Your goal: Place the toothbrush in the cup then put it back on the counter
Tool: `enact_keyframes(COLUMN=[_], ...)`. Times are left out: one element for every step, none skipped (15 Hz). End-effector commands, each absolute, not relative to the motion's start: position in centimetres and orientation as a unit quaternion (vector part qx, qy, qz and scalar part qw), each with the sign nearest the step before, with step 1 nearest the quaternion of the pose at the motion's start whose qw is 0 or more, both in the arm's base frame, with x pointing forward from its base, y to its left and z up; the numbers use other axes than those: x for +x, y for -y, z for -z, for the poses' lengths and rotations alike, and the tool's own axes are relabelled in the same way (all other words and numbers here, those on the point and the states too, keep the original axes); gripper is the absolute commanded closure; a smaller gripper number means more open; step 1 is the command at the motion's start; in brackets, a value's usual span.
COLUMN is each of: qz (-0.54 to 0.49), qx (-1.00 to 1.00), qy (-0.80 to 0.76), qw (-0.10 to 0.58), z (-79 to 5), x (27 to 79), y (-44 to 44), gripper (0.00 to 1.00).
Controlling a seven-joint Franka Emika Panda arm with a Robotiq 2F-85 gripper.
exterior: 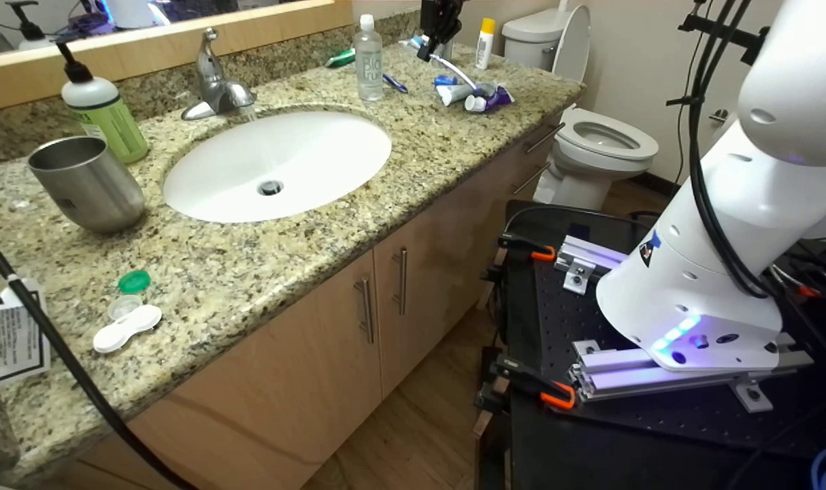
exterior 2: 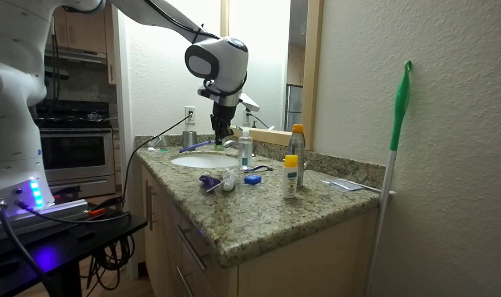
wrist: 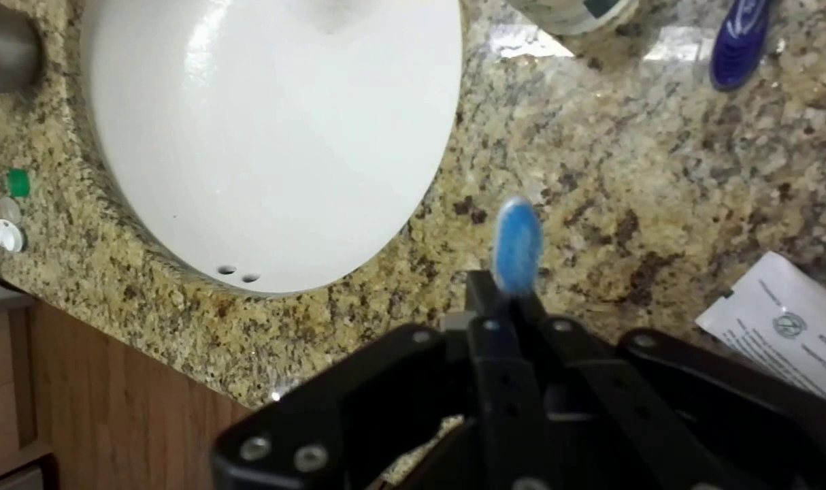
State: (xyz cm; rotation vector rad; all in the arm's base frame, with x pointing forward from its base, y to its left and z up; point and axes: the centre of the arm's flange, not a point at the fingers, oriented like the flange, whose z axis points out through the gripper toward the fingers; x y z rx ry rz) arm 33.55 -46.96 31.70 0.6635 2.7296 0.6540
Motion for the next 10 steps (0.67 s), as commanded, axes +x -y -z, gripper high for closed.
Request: enact_keyframes(qz=[-0.216, -0.211, -0.209, -0.209, -0.211, -0.199, -0.202, -0.201, -0.201, -0.187], qx=[0.239, 0.246, 0.249, 0.25, 0.258, 0.276, 0.293, 0.312, 0.329, 0.345], qy=[-0.939, -0.939, -0.939, -0.938, -0.937, -0.936, -0.931, -0.925, -0.92, -0.917], qw=[0.122, 0.118, 0.115, 0.114, 0.104, 0.092, 0.08, 0.076, 0.069, 0.072], z=[-31.4, -31.1, -30.9, -30.7, -30.0, -28.7, -27.7, -26.7, -25.7, -24.9], x=[33.5, 33.4, 33.4, 33.4, 34.0, 34.8, 35.2, 35.6, 36.1, 36.6], y=[47.2, 47.4, 47.4, 47.4, 47.3, 47.7, 48.0, 48.2, 48.2, 48.2], gripper=[0.94, 0.94, 0.94, 0.94, 0.99, 0.99, 0.99, 0.99, 0.99, 0.99])
